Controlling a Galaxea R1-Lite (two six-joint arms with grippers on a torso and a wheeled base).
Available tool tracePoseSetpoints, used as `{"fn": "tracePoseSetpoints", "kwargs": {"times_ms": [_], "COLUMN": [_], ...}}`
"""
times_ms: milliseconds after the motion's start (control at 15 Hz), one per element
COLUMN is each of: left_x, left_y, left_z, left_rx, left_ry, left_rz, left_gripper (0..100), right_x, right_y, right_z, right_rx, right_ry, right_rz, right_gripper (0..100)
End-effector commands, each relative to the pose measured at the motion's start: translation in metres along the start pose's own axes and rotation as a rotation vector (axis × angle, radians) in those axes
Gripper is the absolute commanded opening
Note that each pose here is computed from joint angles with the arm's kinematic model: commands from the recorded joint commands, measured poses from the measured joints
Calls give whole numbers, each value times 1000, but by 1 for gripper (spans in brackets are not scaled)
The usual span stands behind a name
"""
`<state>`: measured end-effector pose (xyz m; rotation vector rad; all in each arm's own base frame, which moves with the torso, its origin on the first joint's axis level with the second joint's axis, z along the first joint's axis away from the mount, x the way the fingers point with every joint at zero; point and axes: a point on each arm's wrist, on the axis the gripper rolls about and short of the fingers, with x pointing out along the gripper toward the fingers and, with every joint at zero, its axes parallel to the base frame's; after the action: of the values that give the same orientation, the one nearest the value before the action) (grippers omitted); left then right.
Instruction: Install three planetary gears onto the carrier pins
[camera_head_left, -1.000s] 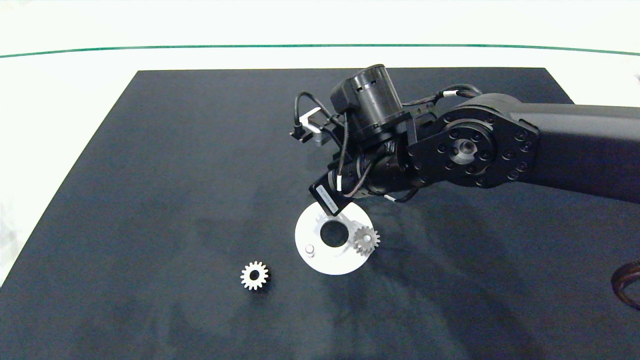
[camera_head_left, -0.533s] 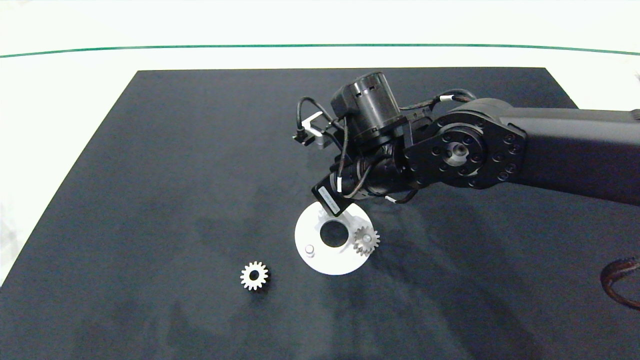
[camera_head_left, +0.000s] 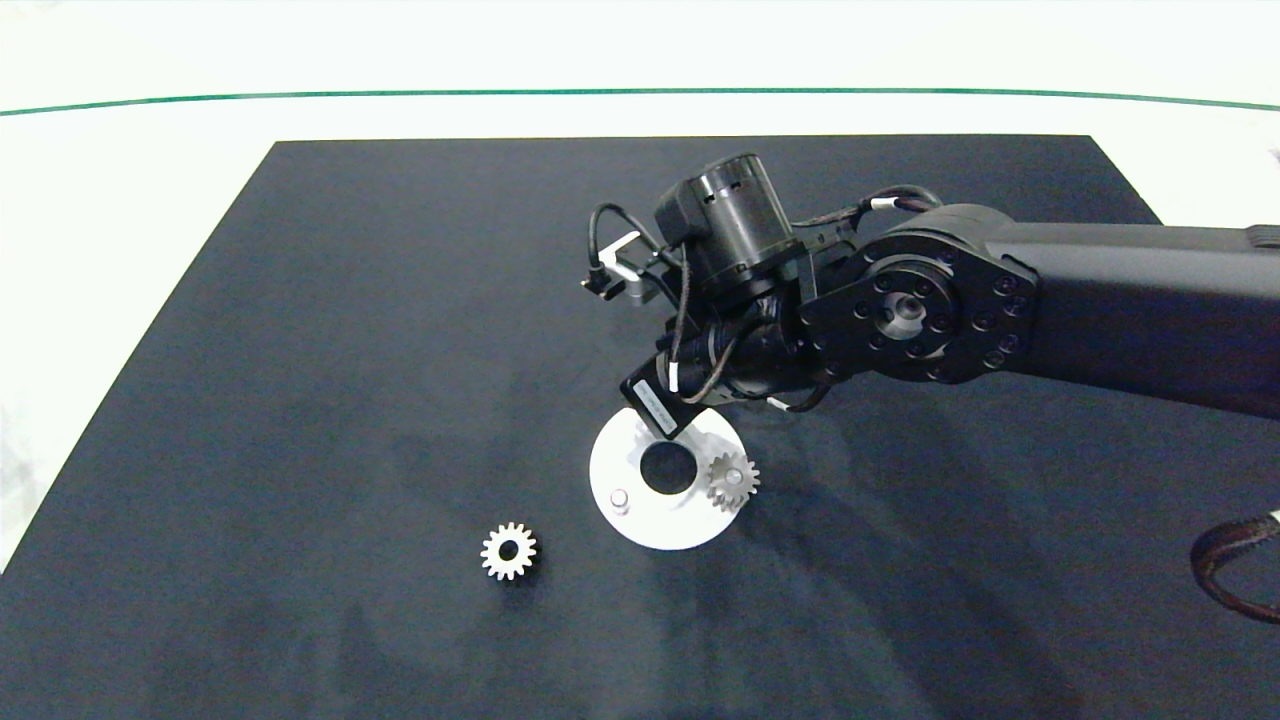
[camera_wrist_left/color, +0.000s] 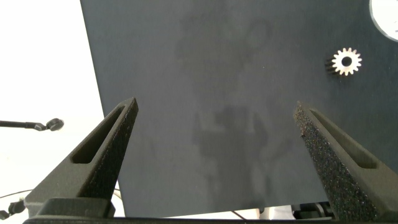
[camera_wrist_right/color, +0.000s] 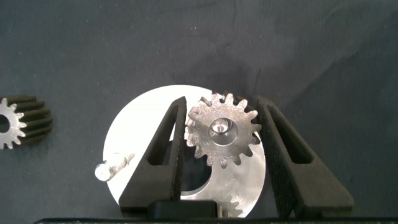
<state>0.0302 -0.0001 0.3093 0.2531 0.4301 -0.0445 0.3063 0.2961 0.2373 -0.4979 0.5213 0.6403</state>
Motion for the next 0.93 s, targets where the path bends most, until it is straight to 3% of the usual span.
{"fn": "tracePoseSetpoints", "kwargs": {"times_ms": [67, 933], "left_x": [0, 0], "left_y": [0, 0], "left_z": [0, 0], "left_rx": [1, 0], "left_ry": [5, 5], "left_rz": [1, 2], "left_gripper": [100, 100], "right_x": [0, 6], "right_y": [1, 2], "right_z": [0, -4], "right_rx": [-3, 1], "right_ry": [4, 20], "right_rz": [1, 3], "right_gripper": [4, 4]}}
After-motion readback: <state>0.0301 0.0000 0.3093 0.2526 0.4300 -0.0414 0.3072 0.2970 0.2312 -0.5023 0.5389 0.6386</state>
